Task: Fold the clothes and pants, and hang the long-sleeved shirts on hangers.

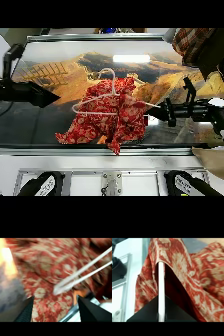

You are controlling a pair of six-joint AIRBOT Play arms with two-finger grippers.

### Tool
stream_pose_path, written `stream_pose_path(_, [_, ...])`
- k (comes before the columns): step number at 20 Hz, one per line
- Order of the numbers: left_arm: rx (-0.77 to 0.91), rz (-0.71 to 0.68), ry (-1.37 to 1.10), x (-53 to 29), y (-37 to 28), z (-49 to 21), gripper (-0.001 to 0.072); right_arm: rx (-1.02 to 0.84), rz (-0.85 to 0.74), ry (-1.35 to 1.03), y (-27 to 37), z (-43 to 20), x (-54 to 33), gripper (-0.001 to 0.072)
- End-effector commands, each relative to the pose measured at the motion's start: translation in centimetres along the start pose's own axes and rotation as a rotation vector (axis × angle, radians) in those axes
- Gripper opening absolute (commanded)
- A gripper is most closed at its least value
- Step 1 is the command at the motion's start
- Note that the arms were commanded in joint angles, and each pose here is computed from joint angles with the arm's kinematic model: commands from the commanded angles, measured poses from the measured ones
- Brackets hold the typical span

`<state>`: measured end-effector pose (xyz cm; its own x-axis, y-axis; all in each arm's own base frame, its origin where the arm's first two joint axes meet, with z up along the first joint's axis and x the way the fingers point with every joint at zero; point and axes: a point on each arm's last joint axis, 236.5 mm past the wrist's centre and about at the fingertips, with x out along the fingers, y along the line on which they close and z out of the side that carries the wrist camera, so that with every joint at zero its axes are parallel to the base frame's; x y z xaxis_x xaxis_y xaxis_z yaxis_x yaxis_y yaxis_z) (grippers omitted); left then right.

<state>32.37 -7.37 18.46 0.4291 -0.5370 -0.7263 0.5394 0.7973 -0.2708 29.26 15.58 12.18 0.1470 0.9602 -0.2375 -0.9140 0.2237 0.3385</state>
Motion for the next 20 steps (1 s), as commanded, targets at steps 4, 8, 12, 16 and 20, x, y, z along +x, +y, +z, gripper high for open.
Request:
stream_pose_path(4, [-0.369, 0.086, -0.112, 0.6, 0.2, -4.0, 0.0549, -0.033, -0.186, -0.024, -1.5, 2.6, -2.0, 0.0008])
stream_pose_path(8, [-0.586, -0.029, -0.084, 6.9, -5.4, -7.7, 0.0550, -0.021, -0.189, -0.026, -1.3, 2.7, -2.1, 0.0009])
stream_pose_path(12, [-0.683, -0.159, -0.006, 12.4, -12.4, -9.8, 0.0550, -0.023, -0.189, -0.026, -1.2, 2.8, -2.1, 0.0009])
stream_pose_path(16, [-0.747, -0.177, 0.162, 18.7, -16.9, -13.1, 0.0550, -0.023, -0.186, -0.026, -1.2, 2.8, -2.1, 0.0009])
stream_pose_path(20, [-0.892, -0.156, 0.222, 21.1, -16.7, -14.2, 0.0550, -0.023, -0.185, -0.025, -1.2, 2.8, -2.1, 0.0009])
